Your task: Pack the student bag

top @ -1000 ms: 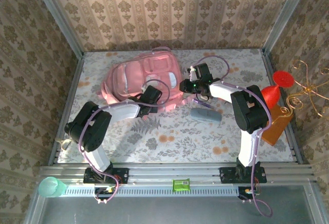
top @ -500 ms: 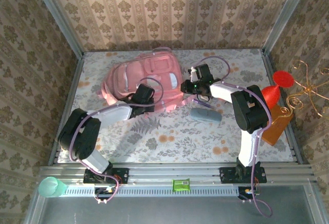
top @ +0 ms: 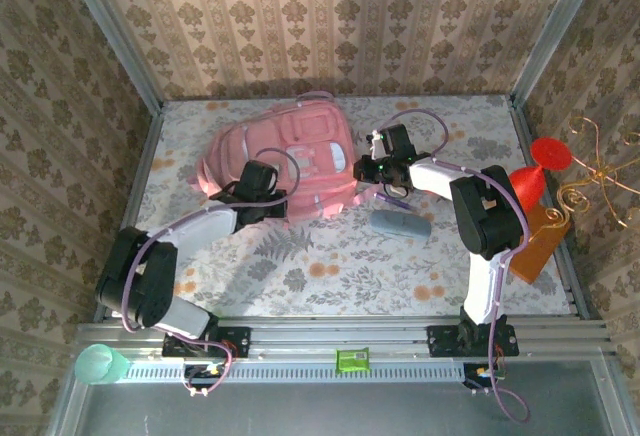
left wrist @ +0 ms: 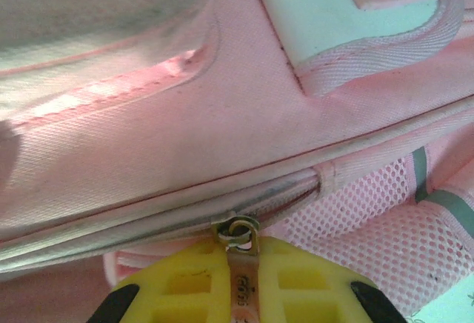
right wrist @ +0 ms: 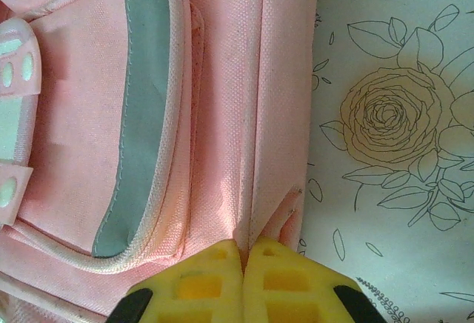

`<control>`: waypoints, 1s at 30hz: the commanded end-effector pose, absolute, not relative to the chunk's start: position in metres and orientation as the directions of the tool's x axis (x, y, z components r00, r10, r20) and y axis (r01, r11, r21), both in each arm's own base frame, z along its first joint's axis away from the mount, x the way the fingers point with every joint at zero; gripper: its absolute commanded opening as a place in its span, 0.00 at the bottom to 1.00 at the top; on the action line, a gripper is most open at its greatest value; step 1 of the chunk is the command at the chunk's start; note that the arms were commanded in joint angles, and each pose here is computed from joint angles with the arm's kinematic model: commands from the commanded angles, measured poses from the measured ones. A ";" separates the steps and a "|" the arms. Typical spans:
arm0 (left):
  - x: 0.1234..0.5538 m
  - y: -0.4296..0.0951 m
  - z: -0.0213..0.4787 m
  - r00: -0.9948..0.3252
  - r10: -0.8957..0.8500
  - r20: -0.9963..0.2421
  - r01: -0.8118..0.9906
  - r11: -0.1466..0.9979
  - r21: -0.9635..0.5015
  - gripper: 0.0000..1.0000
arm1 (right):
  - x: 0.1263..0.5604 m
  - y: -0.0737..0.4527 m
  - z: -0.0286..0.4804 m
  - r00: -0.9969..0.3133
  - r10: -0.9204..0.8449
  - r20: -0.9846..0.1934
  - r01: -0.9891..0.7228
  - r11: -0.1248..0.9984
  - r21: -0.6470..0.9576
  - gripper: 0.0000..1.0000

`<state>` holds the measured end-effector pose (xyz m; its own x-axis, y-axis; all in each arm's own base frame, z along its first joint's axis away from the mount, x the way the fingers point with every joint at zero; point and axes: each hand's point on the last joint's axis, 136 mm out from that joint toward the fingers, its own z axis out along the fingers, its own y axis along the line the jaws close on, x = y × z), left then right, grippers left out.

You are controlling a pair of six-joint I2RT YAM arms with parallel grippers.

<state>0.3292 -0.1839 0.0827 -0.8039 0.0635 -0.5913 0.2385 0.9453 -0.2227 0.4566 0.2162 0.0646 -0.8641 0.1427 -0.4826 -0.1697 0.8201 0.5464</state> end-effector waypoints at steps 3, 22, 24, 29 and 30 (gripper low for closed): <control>0.322 -0.127 0.071 -0.831 0.041 -0.555 0.132 0.983 -0.125 0.00 | 0.462 0.160 0.055 -0.857 0.182 -0.482 -0.044 0.906 0.421 0.00; 0.323 -0.169 0.076 -0.823 0.064 -0.564 0.236 0.942 -0.238 0.00 | 0.465 0.185 0.080 -0.851 0.121 -0.511 -0.157 0.870 0.468 0.11; 0.323 -0.160 0.071 -0.826 0.070 -0.559 0.211 0.958 -0.192 0.00 | 0.465 0.185 0.081 -0.851 0.120 -0.511 -0.159 0.869 0.468 0.13; 0.322 -0.151 0.069 -0.815 0.080 -0.574 0.200 0.968 -0.149 0.00 | 0.465 0.181 0.097 -0.835 0.101 -0.540 -0.177 0.881 0.439 0.31; 0.322 -0.155 0.071 -0.810 0.071 -0.583 0.209 0.963 -0.172 0.00 | 0.465 0.179 0.103 -0.829 0.101 -0.550 -0.178 0.885 0.431 0.36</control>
<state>0.3199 -0.1616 0.0711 -0.8223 0.0744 -0.5642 0.2235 0.9540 -0.2000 0.4615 0.1875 0.0719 -0.8594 0.1077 -0.4997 -0.1628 0.8690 0.4672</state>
